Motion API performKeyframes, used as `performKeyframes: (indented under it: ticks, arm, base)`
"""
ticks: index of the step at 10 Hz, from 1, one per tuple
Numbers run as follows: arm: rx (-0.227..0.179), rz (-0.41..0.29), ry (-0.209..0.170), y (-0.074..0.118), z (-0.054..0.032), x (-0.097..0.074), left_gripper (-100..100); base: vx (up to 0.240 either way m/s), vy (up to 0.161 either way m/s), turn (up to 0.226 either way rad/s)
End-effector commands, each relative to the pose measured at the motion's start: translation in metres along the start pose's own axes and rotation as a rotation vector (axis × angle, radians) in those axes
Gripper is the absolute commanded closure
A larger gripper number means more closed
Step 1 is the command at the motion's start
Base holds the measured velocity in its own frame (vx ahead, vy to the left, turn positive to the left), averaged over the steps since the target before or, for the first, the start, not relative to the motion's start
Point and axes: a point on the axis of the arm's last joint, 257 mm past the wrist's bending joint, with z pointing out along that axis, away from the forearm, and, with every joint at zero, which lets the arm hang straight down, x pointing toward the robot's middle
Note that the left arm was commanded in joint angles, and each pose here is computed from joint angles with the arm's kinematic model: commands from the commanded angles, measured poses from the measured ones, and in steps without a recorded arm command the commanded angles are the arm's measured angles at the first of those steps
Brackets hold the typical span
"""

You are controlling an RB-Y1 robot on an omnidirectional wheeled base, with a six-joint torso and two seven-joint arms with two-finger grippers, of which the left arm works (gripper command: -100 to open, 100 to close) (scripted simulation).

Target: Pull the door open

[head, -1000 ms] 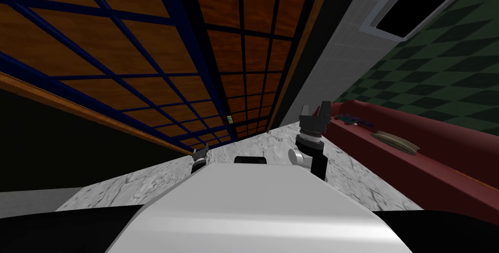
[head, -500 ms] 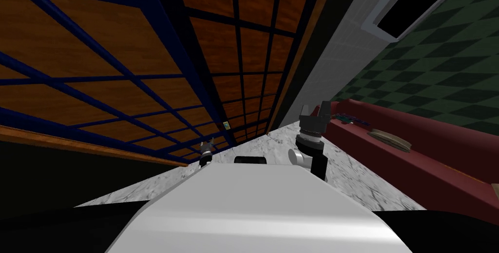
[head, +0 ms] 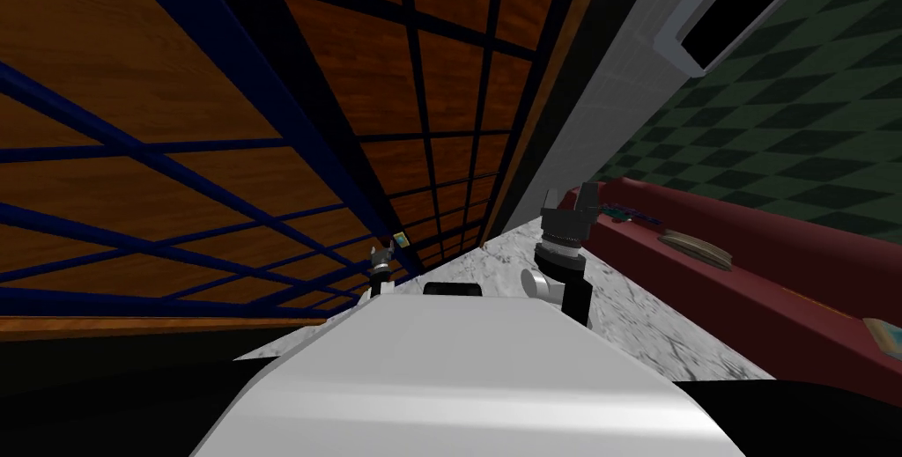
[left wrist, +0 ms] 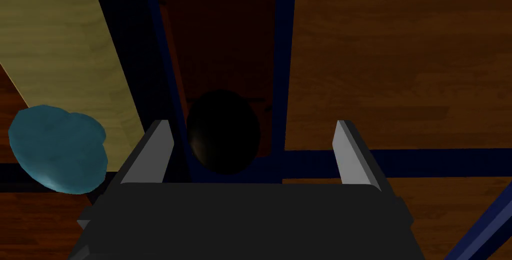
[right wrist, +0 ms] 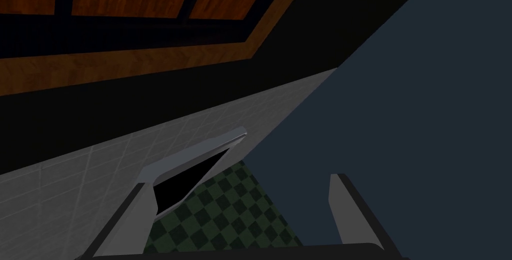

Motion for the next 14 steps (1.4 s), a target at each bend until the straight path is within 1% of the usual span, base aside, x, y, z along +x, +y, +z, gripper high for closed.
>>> performKeyframes:
  ticks: [1,2,7,8,9,10,11,14]
  arm:
    - [0.0,0.0,0.0,0.0,0.0,0.0,-100]
    - [0.0,0.0,0.0,0.0,0.0,0.0,100]
    - [0.0,0.0,0.0,0.0,0.0,0.0,100]
    - [-0.014,-0.011,0.022,0.009,-0.0083,0.009,100]
    - [-0.027,-0.016,0.034,0.019,-0.0138,0.014,100]
    - [-0.027,-0.016,0.034,0.019,-0.0138,0.014,100]
    - [-0.041,-0.021,0.047,0.028,-0.0195,0.019,100]
    - [-0.062,-0.03,0.064,0.042,-0.0281,0.026,100]
  base:
    - [0.083,0.016,-0.005]
    - [-0.018,-0.007,0.004]
    - [-0.012,-0.006,-0.008]
    - [-0.104,-0.013,0.009]
    - [-0.159,-0.029,0.027]
    - [-0.12,-0.027,0.038]
    - [-0.133,-0.055,0.055]
    - [-0.134,-0.023,0.034]
